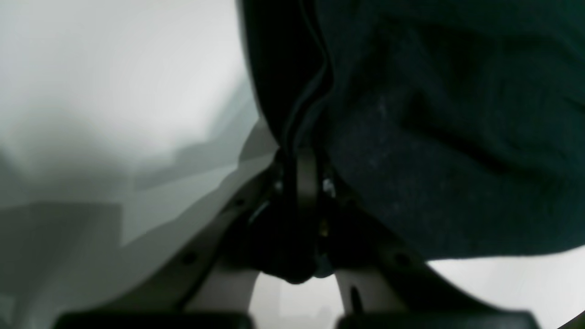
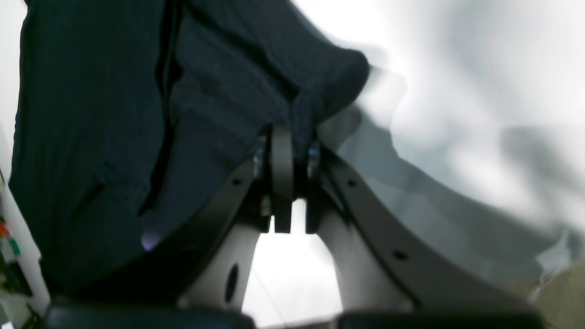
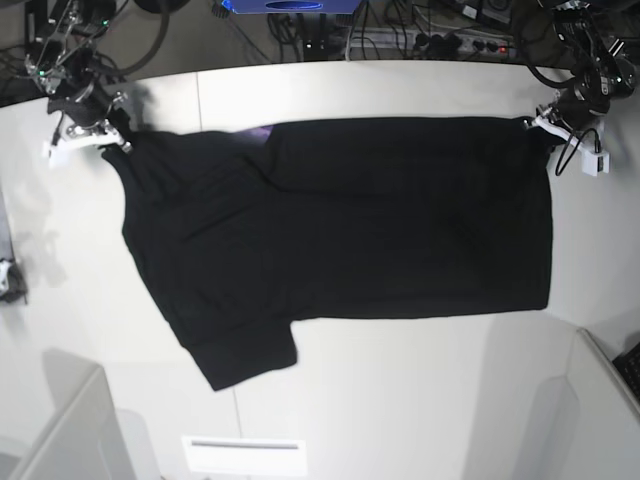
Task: Fold the T-shirt properly
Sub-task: 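Regrasp the collar edge with both grippers and drag the shirt toward the robot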
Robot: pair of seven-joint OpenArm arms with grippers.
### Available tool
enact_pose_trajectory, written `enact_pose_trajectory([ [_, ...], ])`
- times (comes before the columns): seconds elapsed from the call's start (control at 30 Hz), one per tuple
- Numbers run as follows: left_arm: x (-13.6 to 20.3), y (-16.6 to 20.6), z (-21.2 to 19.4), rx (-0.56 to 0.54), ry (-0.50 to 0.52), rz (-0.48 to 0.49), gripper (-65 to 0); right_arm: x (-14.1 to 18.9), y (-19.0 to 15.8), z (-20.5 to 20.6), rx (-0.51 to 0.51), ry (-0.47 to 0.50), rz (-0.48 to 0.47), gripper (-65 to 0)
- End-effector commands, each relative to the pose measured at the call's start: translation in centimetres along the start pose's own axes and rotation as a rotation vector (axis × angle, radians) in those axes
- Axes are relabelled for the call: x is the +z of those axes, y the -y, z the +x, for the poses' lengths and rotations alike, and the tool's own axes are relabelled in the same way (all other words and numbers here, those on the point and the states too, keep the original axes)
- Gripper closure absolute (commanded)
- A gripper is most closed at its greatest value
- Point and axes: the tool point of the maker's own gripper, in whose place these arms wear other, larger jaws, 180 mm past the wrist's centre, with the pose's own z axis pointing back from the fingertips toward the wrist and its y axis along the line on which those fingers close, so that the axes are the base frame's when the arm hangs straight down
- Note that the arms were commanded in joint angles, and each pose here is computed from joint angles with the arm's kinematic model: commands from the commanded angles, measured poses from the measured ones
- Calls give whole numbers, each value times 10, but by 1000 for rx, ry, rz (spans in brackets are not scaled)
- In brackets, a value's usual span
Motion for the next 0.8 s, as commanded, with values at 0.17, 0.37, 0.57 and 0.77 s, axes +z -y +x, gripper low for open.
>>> enact_pose_trajectory([
  [0.17, 17, -3, -1, -68, -5, 25, 0, 26, 14, 0, 13, 40, -42, 0],
  [0.37, 20, -5, -8, -70, -23, 32, 0, 38, 27, -3, -16, 35, -78, 0],
  [0.57, 25, -9, -21, -67, -52, 42, 0, 41, 34, -15, -21, -7, -95, 0],
  [0.77, 28, -11, -29, -64, -72, 48, 0, 43, 38, -22, -22, -26, -105, 0],
])
